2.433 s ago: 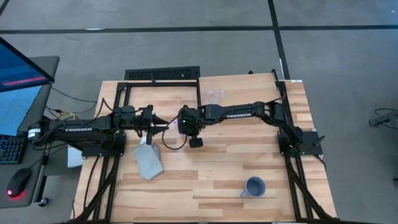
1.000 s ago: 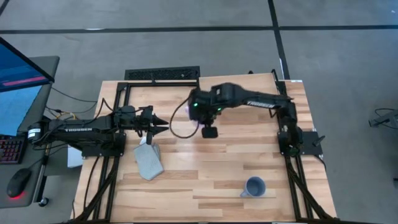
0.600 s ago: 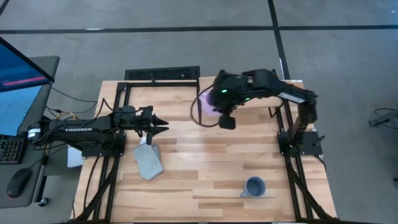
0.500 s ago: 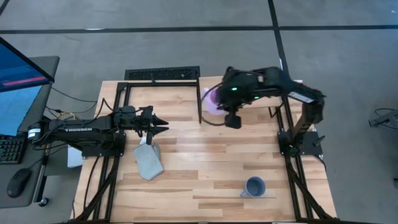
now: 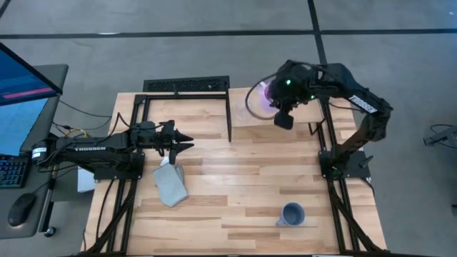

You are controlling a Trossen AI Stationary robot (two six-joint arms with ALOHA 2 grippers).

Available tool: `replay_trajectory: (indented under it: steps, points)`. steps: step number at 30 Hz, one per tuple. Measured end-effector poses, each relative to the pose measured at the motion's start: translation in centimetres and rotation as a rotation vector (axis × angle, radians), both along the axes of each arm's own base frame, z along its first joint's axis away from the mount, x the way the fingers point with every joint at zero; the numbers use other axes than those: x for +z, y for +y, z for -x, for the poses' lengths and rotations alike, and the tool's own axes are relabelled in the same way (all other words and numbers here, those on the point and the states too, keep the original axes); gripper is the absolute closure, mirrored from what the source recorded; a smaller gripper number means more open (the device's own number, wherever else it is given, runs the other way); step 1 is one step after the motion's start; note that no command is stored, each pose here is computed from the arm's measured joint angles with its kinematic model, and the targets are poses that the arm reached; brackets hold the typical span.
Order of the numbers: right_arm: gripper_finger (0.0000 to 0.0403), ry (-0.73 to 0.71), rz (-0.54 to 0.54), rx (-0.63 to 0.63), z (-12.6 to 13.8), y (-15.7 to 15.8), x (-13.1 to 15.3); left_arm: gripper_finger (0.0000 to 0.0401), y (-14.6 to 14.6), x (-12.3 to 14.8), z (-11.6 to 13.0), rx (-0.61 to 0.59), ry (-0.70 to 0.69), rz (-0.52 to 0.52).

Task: Stack small to large cups/mugs on shelf
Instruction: Put the pink mug on the shelf

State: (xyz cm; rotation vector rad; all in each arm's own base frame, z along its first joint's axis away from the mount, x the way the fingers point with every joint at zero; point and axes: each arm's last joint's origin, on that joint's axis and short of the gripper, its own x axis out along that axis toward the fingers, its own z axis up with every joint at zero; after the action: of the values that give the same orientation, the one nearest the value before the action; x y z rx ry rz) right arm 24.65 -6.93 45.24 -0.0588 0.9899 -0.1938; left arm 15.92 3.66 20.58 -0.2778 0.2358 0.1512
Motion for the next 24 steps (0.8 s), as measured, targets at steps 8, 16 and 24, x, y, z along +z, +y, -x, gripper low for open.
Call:
replay_trajectory:
  steps: [8,16,24]
  points:
    - [0.0393,-0.047,-0.013,-0.078,2.9,-2.4,-2.9,0.0280,0.0,0.1,0.0,0.019,-0.012,0.036]
    - [0.0392,0.036,-0.064,-0.098,2.1,-4.4,-5.9,0.0280,0.1,0.1,0.0,0.044,-0.018,0.031]
    - [0.0392,0.119,-0.072,-0.081,0.3,-6.6,-8.3,0.0280,0.1,0.1,0.0,0.053,-0.022,0.062]
